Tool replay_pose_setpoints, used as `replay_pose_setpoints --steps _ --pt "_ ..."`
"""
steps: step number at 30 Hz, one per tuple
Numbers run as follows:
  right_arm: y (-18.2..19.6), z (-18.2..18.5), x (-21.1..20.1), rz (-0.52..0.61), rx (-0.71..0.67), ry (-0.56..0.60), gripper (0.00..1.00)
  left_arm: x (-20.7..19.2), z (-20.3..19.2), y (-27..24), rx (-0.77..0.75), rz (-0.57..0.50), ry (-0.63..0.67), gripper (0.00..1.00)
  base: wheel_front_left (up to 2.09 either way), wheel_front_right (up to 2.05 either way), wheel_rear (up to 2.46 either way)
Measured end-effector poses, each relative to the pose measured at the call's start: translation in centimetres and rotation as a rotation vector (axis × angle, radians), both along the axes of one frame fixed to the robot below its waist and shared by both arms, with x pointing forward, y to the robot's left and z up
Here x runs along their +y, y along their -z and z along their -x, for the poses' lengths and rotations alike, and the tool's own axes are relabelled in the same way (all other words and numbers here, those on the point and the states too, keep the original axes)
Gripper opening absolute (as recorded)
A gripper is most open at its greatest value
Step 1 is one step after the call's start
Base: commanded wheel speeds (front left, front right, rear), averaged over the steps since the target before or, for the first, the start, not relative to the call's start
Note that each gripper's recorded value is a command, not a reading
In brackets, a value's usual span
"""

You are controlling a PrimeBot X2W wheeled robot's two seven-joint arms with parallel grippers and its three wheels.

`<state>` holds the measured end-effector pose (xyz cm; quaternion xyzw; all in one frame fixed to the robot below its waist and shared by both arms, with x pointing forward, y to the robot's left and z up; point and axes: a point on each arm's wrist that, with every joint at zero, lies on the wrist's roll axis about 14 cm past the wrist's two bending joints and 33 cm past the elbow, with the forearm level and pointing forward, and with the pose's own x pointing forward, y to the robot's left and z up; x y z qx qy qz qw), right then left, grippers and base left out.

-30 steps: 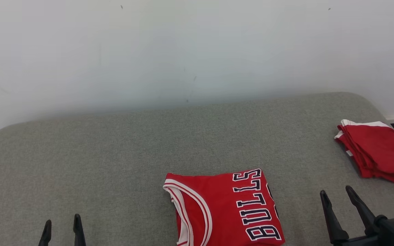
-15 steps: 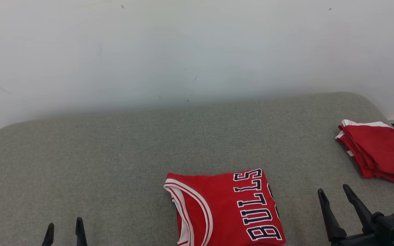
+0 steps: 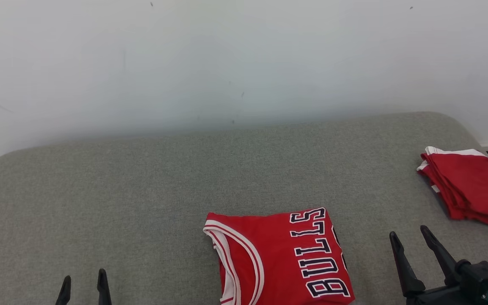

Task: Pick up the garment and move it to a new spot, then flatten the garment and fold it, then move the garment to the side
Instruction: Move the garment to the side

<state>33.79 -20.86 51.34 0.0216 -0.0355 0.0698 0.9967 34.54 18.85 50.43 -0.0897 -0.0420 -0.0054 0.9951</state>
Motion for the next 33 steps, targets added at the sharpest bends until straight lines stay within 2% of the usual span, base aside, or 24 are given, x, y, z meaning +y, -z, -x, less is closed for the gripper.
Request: replay_pose_setpoints --steps 7,11,14,21,27,33 --pt "0.2 -0.2 0.1 0.006 0.010 -0.002 1.00 0.0 -0.1 0.0 -0.001 0.000 -0.002 1.00 0.00 0.00 0.00" --pt "0.7 -0.8 0.3 0.010 0.066 -0.009 1.00 0.0 -0.2 0.0 0.001 0.000 -0.003 1.00 0.00 0.00 0.00" --pt "1.7 -1.4 0.4 0.006 0.177 -0.019 1.00 -0.1 -0.4 0.0 0.001 -0.001 -0.001 1.00 0.00 0.00 0.00" --pt "5.9 -1.3 2.0 -0.009 0.603 -0.109 1.00 -0.5 -0.4 0.1 0.004 0.000 0.009 1.00 0.00 0.00 0.00" --pt "6.3 -2.2 2.4 -0.021 0.722 -0.131 1.00 -0.7 -0.4 0.1 0.004 0.003 0.012 1.00 0.00 0.00 0.00" --pt "8.4 -2.8 4.2 -0.100 0.861 -0.148 1.00 -0.1 -0.1 0.8 0.026 0.000 -0.002 1.00 0.00 0.00 0.00"
